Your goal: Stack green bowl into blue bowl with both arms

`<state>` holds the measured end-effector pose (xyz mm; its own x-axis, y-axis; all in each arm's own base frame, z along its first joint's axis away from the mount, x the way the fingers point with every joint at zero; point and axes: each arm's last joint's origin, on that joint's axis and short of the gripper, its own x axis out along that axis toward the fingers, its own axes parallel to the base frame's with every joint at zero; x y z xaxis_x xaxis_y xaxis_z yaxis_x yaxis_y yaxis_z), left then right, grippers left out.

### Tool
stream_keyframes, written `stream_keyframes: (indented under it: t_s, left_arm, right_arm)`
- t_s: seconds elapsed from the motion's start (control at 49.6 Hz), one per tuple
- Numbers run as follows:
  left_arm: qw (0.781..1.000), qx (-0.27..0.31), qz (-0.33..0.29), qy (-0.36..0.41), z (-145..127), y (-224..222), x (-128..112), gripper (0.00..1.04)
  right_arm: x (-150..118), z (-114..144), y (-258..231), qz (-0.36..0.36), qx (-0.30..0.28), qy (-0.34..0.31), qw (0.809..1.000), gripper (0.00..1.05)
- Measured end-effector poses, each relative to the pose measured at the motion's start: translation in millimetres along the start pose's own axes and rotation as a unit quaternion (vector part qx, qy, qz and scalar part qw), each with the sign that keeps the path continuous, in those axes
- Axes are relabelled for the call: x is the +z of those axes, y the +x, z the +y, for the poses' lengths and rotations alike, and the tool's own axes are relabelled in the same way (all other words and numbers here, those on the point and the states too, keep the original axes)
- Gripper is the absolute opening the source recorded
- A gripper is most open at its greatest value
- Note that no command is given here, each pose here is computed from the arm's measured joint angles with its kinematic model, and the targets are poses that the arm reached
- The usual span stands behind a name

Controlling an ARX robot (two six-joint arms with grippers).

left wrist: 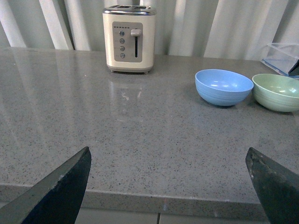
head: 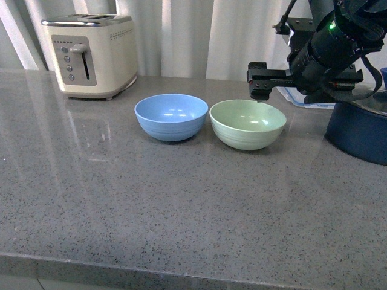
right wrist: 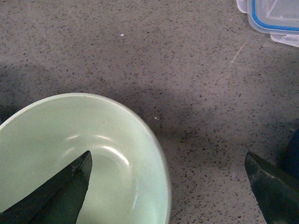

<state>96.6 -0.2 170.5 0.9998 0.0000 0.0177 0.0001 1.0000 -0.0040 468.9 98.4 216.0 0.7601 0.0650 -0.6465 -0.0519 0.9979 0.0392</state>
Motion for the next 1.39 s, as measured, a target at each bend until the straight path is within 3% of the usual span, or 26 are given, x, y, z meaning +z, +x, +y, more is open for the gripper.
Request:
stream_keyframes:
  t_s: [0.182, 0.343, 0.928, 1.069, 1.392]
  left_arm:
    - [1.0, 0.0, 0.0, 0.0, 0.0, 0.0, 0.0, 0.98]
    - [1.0, 0.0, 0.0, 0.0, 0.0, 0.0, 0.0, 0.98]
    - [1.0, 0.0, 0.0, 0.0, 0.0, 0.0, 0.0, 0.98]
    - [1.0, 0.0, 0.0, 0.0, 0.0, 0.0, 0.0, 0.98]
    - [1.0, 0.0, 0.0, 0.0, 0.0, 0.0, 0.0, 0.98]
  right_arm:
    - [-0.9, -12.4, 3.7, 0.001, -0.004, 0.002, 1.0, 0.95]
    - [-18.6, -14.7, 10.1, 0.017, -0.003, -0.005, 1.0, 0.95]
    - [-45.3, 7.9, -0.3, 0.036, 0.053, -0.028, 0.998, 0.95]
    - [-47.0, 15.6, 0.9, 0.034, 0.079, -0.031, 0.996, 0.71]
    - [-50.0, 11.8, 10.8, 0.015, 0.075, -0.021, 0.997, 0.2]
